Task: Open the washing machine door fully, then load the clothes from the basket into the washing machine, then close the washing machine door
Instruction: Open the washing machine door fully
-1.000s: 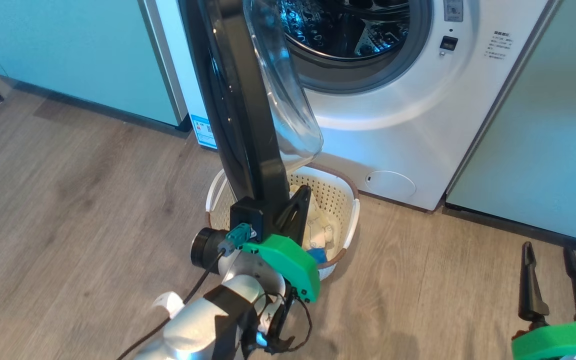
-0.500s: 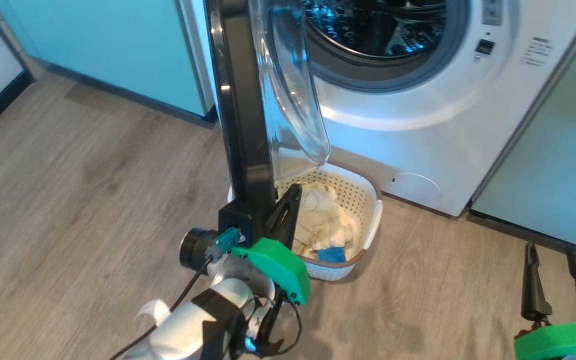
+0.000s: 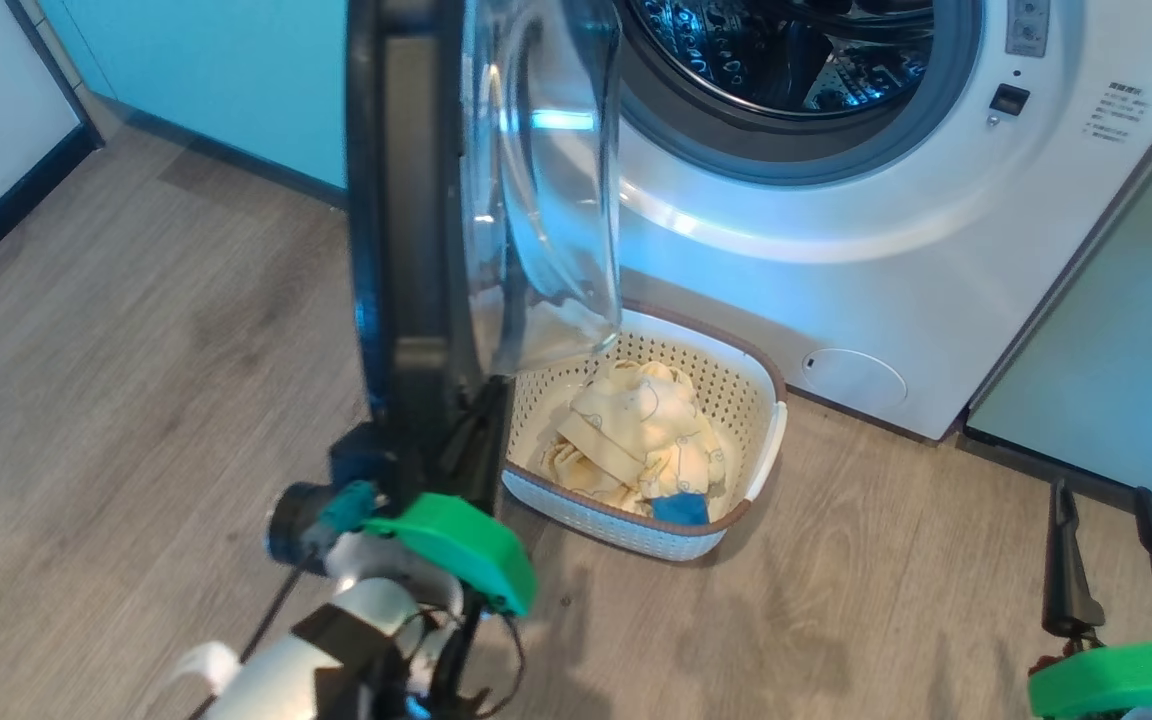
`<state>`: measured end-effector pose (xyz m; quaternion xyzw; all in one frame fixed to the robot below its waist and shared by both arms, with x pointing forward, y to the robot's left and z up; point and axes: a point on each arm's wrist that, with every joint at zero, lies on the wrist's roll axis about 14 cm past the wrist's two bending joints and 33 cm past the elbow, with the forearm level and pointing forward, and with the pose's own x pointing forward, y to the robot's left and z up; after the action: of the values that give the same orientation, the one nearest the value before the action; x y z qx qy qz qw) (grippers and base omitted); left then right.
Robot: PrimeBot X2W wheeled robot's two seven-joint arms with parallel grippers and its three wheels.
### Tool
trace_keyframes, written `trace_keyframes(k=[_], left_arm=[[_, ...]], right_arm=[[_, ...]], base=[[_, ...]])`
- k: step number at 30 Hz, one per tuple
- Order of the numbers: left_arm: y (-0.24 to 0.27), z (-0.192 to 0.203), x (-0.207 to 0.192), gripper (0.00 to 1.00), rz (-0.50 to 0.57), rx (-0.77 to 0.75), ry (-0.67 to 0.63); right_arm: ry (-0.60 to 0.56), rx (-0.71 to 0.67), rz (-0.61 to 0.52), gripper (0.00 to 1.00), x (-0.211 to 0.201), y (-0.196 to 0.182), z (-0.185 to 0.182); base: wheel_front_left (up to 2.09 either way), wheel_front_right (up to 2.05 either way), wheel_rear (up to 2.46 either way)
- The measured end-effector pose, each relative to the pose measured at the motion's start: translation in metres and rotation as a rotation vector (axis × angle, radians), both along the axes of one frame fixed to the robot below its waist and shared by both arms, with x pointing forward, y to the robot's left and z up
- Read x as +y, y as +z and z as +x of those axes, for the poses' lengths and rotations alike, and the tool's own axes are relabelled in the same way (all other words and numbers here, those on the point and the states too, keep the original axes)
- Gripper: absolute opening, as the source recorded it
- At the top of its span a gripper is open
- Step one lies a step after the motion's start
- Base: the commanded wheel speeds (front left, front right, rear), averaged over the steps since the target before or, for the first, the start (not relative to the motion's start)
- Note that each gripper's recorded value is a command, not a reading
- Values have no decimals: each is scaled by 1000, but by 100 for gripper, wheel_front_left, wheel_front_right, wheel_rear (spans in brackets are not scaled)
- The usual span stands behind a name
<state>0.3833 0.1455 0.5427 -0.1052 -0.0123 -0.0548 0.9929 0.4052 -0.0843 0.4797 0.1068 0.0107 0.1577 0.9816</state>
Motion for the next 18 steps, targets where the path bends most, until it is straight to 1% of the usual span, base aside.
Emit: trace_keyframes(k=[14,18], left_arm=[[-6,-11,71,0,6,7,170],[-9,-10,99,0,-17,22,248]], right_arm=[[-11,3,-5,100,-4,0,1],[-15,7,-6,100,-6,-1,2]], base=[[0,0,0],[0,0,0]])
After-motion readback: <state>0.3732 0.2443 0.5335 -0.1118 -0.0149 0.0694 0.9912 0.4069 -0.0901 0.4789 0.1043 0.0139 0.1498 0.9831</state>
